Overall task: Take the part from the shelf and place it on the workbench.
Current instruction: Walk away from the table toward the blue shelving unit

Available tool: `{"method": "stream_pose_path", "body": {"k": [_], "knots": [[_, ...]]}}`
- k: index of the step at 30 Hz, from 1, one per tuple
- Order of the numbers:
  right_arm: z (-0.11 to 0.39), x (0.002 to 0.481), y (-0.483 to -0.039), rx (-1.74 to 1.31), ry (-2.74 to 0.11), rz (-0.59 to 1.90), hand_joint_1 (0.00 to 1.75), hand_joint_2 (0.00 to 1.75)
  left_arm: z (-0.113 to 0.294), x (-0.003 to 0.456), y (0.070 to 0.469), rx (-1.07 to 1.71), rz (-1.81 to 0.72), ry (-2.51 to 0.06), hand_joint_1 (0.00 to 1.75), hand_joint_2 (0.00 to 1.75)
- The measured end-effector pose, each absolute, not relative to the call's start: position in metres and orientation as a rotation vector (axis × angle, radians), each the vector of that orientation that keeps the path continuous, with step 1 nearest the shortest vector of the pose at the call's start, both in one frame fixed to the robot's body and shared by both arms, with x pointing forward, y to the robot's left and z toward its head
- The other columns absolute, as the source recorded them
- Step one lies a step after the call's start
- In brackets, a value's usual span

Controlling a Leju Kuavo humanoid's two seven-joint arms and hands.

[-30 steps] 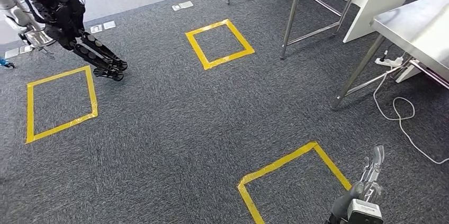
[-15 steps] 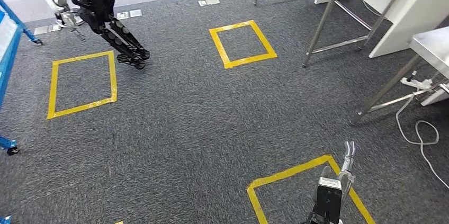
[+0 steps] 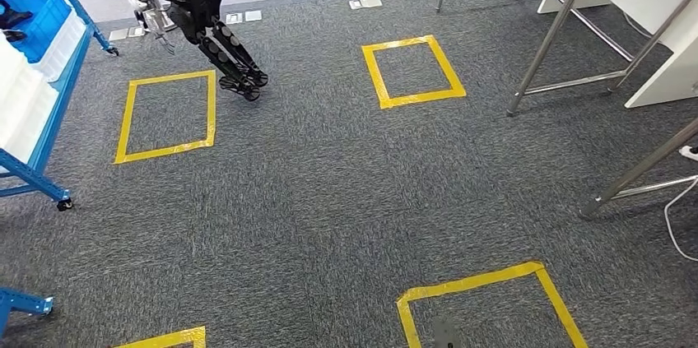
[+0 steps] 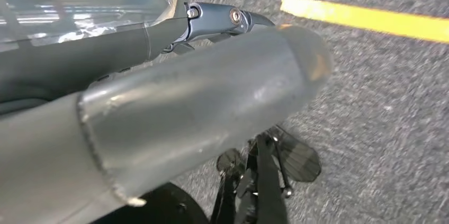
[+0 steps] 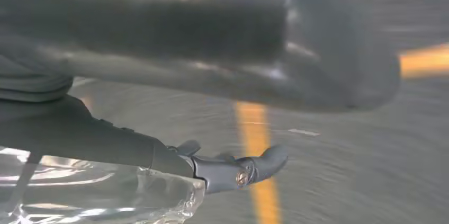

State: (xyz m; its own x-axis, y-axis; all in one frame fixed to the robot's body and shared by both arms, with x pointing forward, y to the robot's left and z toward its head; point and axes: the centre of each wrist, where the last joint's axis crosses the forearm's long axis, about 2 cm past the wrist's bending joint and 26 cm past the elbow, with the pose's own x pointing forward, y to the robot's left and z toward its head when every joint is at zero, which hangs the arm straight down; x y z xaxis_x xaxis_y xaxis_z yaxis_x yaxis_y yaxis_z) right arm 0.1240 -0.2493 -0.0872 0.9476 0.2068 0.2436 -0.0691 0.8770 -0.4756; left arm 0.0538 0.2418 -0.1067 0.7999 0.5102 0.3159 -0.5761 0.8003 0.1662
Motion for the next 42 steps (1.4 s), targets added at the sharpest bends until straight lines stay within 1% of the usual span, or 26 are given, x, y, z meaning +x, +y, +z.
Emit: {"method": "stream_pose_path", "body": {"k": [3, 9, 19, 30, 38, 42], "knots": [[-0.098, 0.090, -0.243, -0.464, -0.067, 0.230, 0.00, 0.00, -0.107, 0.053, 0.242, 0.255, 0.563, -0.251, 0.00, 0.00], [-0.102, 0.073, -0.238, -0.445, 0.022, 0.282, 0.00, 0.00, -0.106, 0.056, 0.243, 0.250, 0.538, -0.249, 0.00, 0.00], [-0.103, 0.070, -0.242, -0.521, -0.032, 0.443, 0.00, 0.00, -0.106, 0.058, 0.243, 0.277, 0.581, -0.246, 0.00, 0.00], [-0.102, 0.073, -0.245, -0.536, -0.050, 0.486, 0.00, 0.00, -0.106, 0.056, 0.241, 0.279, 0.589, -0.244, 0.00, 0.00], [-0.102, 0.075, -0.241, -0.569, -0.097, 0.599, 0.00, 0.00, -0.106, 0.057, 0.239, 0.273, 0.590, -0.236, 0.00, 0.00], [-0.101, 0.077, -0.241, -0.576, -0.101, 0.604, 0.00, 0.00, -0.105, 0.058, 0.237, 0.266, 0.564, -0.206, 0.00, 0.00]]}}
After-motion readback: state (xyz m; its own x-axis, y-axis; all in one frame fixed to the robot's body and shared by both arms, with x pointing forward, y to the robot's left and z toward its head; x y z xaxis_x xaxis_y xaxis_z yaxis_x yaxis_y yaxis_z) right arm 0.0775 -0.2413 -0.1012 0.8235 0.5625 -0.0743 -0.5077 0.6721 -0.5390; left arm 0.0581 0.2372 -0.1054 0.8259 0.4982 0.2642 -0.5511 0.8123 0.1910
